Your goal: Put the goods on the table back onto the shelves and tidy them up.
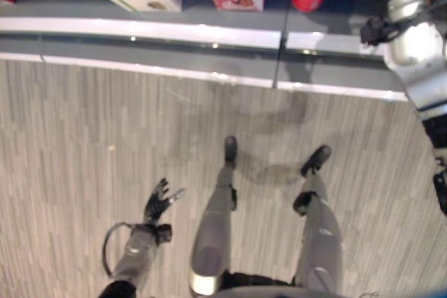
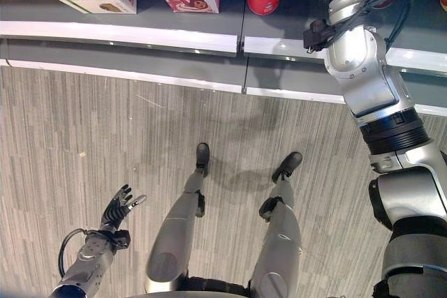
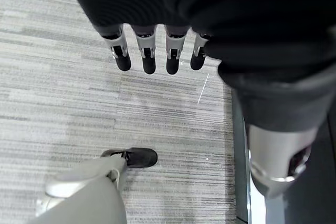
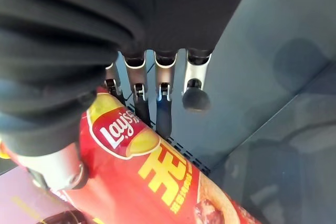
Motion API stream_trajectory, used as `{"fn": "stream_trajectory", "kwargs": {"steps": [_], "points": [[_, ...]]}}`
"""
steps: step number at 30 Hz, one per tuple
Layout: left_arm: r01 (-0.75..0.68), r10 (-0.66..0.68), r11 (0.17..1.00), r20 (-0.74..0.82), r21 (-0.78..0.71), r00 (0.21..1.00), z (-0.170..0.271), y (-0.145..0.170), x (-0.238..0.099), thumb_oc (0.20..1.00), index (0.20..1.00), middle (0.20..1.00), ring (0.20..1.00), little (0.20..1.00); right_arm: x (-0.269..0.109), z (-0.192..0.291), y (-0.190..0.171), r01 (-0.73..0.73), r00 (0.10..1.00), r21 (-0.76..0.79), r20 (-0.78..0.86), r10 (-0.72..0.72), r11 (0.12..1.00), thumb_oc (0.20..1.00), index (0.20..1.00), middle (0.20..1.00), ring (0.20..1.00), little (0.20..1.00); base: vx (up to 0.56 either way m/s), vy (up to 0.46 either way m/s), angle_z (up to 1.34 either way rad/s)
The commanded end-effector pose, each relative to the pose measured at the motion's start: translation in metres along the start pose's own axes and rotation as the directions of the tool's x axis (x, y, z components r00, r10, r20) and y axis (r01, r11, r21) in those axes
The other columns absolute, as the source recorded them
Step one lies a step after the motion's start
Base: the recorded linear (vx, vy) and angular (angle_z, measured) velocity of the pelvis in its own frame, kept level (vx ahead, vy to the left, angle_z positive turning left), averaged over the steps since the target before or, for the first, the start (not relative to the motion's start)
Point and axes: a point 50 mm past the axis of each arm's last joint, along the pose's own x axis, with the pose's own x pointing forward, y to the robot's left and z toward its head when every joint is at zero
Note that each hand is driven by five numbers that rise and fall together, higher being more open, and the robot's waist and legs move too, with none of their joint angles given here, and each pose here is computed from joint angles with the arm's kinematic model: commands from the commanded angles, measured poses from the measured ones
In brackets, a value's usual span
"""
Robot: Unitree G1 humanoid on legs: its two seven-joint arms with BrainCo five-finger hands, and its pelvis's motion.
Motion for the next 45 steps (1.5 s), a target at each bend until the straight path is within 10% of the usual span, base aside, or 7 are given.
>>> {"fn": "stream_trajectory", "kwargs": {"steps": [1,25,27,28,45], "points": [[-0.023,0.023,0.997,-0.004,0.069,1.000,-0.004,0.019,-0.009,1.000,1.000,1.000,1.000,1.000,0.018,0.012,-0.030,0.082,0.994,-0.052,0.075,-0.078,0.995,0.200,0.200,0.200,0.200,0.200,0.00,0.000,0.00],[-0.033,0.034,0.997,-0.018,0.073,0.999,-0.007,0.021,-0.011,1.000,1.000,1.000,1.000,1.000,0.014,-0.003,-0.028,0.077,0.997,-0.063,0.010,-0.077,0.995,0.200,0.200,0.200,0.200,0.200,0.00,0.000,0.00],[-0.032,0.033,0.997,-0.018,0.072,0.999,-0.007,0.020,-0.011,1.000,1.000,1.000,1.000,1.000,0.014,-0.003,-0.028,0.089,0.996,-0.070,0.008,-0.088,0.994,0.573,0.573,0.573,0.573,0.573,0.00,0.000,0.00],[-0.032,0.033,0.997,-0.017,0.074,0.999,-0.007,0.021,-0.011,1.000,1.000,1.000,1.000,1.000,0.015,-0.003,-0.029,0.092,0.996,-0.073,0.008,-0.092,0.993,1.000,1.000,1.000,1.000,1.000,0.00,0.000,0.00],[-0.038,0.041,0.996,-0.029,0.085,0.999,-0.009,0.016,-0.008,1.000,1.000,1.000,1.000,1.000,0.008,0.002,-0.052,0.303,0.953,-0.162,0.064,-0.297,0.939,1.000,1.000,1.000,1.000,1.000,0.00,0.001,0.00]]}}
